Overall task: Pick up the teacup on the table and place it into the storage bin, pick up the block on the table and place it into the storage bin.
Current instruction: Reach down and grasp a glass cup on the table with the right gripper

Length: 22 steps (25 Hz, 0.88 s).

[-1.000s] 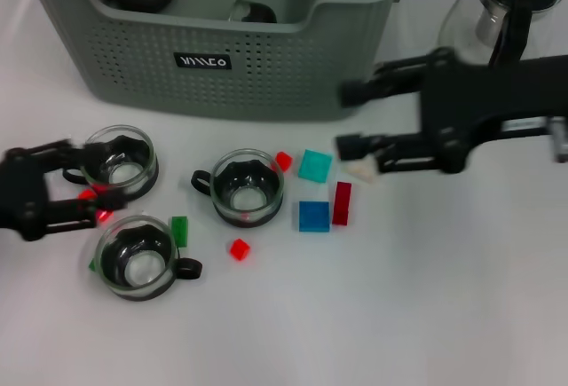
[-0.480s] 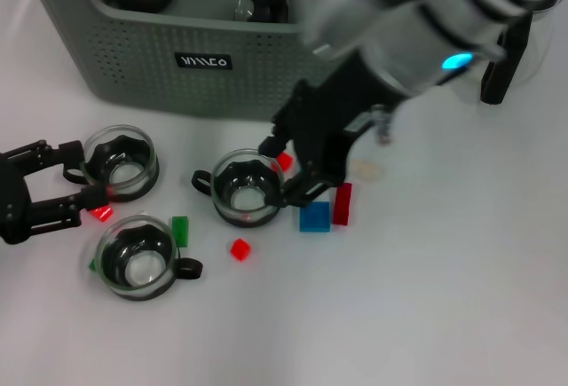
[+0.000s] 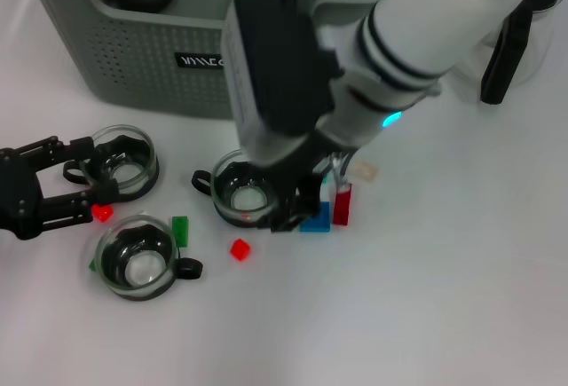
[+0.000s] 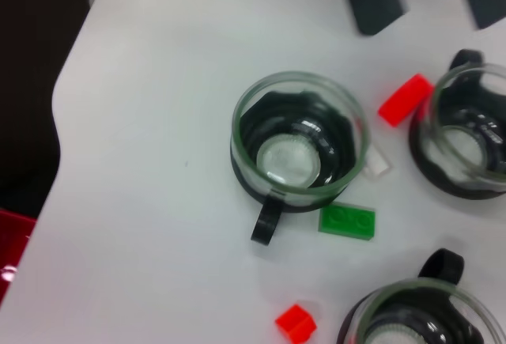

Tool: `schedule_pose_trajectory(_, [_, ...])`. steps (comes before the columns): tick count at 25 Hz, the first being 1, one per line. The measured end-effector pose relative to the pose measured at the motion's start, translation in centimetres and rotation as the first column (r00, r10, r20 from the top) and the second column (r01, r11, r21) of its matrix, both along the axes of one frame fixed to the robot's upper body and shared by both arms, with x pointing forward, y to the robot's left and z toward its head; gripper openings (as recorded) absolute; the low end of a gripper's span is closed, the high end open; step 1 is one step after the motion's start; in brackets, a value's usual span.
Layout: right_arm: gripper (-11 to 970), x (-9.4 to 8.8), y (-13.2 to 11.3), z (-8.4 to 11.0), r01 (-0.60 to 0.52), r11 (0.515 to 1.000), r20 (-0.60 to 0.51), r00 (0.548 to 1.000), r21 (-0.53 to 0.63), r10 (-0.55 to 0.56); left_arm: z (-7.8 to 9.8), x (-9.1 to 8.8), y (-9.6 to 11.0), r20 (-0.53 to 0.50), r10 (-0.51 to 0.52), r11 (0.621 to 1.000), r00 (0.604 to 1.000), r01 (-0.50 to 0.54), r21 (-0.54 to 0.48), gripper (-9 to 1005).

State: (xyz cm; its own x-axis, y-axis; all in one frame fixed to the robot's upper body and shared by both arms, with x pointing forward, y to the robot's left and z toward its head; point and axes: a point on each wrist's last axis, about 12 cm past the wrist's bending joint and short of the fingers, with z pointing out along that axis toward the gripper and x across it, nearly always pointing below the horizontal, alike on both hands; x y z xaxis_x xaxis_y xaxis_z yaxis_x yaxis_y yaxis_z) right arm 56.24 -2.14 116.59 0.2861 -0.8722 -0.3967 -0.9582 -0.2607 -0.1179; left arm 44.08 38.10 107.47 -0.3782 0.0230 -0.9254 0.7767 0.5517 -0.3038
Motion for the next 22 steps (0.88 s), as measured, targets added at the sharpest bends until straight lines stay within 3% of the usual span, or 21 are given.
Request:
schedule_pose_trajectory(11, [623,-0.7,0.5,-3.0,-0.023,1.000,0.064,0.998,-0.013,0.024,-0.3,0.1,-0.2,-0.012,0.010,1.000,1.000,-0.010,-0.003,826])
schedule_pose_trajectory(22, [622,-1.2,-0.1,-3.5,0.001,0.998,-0.050,0.999,-0.064,-0.004,-0.5,0.1,-0.3,-0.017,0.017,1.000,1.000,-0.017,0.001,826])
